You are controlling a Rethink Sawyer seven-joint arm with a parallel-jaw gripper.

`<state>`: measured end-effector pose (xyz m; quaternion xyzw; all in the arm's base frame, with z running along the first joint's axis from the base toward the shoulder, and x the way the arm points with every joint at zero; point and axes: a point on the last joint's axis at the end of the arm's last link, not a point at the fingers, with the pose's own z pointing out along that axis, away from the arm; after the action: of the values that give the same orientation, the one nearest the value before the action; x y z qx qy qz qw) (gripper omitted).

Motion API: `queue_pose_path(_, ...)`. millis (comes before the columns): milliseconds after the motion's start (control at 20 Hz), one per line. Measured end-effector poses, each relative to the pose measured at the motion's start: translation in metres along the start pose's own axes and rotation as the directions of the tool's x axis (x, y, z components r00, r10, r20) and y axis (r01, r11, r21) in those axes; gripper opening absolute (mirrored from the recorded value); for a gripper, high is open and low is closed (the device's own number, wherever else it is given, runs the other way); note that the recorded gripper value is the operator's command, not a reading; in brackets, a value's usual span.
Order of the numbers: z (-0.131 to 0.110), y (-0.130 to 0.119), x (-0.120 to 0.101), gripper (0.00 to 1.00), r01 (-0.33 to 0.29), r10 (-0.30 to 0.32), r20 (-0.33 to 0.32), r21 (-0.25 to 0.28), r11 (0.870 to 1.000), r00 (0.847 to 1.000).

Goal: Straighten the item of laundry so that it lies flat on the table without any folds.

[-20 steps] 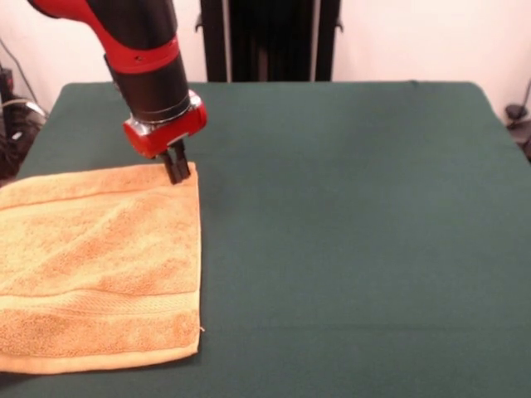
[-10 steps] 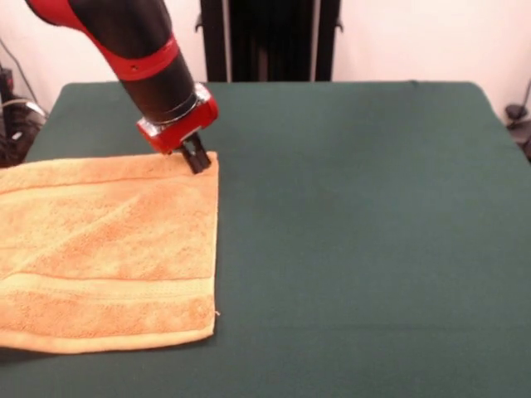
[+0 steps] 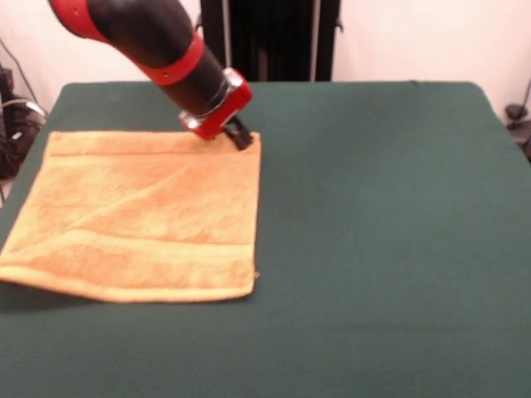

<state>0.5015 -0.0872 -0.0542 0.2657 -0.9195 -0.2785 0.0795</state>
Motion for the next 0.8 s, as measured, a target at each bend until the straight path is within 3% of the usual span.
queue_pose_path(250, 0.035, 0.041, 0.01, 0.0, -0.007, 0.005, -0.019, -0.13, 0.992, 1.0)
queue_pose_path(350, 0.044, 0.051, 0.011, 0.0, -0.006, 0.002, -0.025, -0.158, 0.987, 1.0)
queue_pose_path(550, 0.073, 0.09, 0.02, 0.0, -0.004, -0.009, -0.049, -0.262, 0.965, 0.999)
queue_pose_path(650, 0.094, 0.122, 0.031, 0.0, -0.01, -0.016, -0.074, -0.34, 0.94, 0.997)
queue_pose_path(800, 0.101, 0.138, 0.036, 0.0, -0.006, -0.028, -0.09, -0.362, 0.932, 0.996)
